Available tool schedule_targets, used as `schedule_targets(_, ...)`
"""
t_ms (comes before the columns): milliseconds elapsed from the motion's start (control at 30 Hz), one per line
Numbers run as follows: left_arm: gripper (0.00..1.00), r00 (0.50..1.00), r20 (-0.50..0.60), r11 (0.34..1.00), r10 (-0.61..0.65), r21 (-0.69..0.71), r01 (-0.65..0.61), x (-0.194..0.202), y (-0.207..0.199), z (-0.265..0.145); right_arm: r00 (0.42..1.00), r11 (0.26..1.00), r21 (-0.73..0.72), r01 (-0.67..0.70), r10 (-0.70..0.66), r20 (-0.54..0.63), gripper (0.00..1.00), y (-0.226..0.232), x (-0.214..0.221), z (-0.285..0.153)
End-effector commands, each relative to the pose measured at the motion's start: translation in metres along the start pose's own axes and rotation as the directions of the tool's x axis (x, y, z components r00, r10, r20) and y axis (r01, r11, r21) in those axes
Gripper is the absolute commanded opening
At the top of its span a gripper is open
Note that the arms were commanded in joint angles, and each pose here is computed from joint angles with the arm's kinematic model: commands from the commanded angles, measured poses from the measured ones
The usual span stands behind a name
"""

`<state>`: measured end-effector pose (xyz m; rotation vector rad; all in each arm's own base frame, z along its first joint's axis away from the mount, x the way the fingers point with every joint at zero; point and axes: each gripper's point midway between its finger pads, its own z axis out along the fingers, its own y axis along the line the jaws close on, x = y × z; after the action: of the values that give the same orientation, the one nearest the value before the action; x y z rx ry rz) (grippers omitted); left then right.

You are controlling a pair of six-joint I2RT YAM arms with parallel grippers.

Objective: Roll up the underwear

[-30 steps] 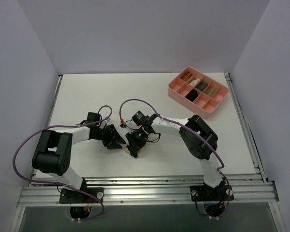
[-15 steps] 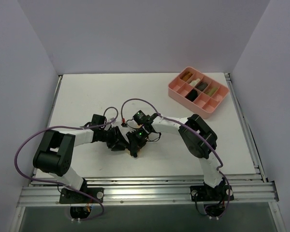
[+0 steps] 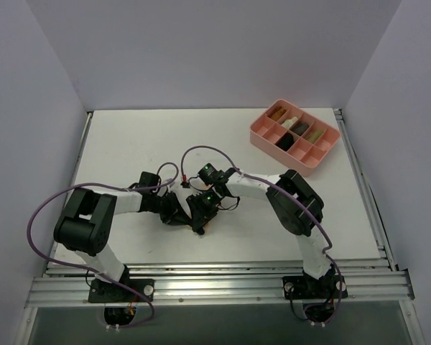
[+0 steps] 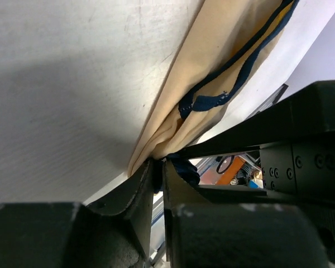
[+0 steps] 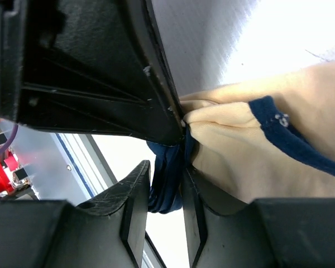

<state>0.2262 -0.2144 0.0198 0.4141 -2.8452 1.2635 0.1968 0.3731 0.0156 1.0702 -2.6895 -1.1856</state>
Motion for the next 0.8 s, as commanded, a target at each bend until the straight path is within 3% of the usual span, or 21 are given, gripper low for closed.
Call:
schedule_targets(0, 0.17, 1.0, -0.004, 0.999, 0.005, -0.042, -0.005, -0.006, 0.008, 0.009, 0.999, 0.988, 0.153, 0.024, -0.028, 0.024, 0.26, -0.03, 0.0, -0.007)
schedule_targets(333, 0.14, 1.0, -0.019, 0.997, -0.018, -0.073, 0.016, -0.012, 0.012, 0.013, 0.996, 0.966, 0.248, 0.072, -0.084, 0.036, 0.31, -0.029, 0.011, -0.014)
schedule_targets(767, 0.12, 0.997, -0.051, 0.994, -0.053, -0.094, 0.048, -0.017, 0.019, 0.019, 0.974, 0.87, 0.458, 0.183, -0.225, 0.039, 0.38, -0.03, 0.01, -0.022)
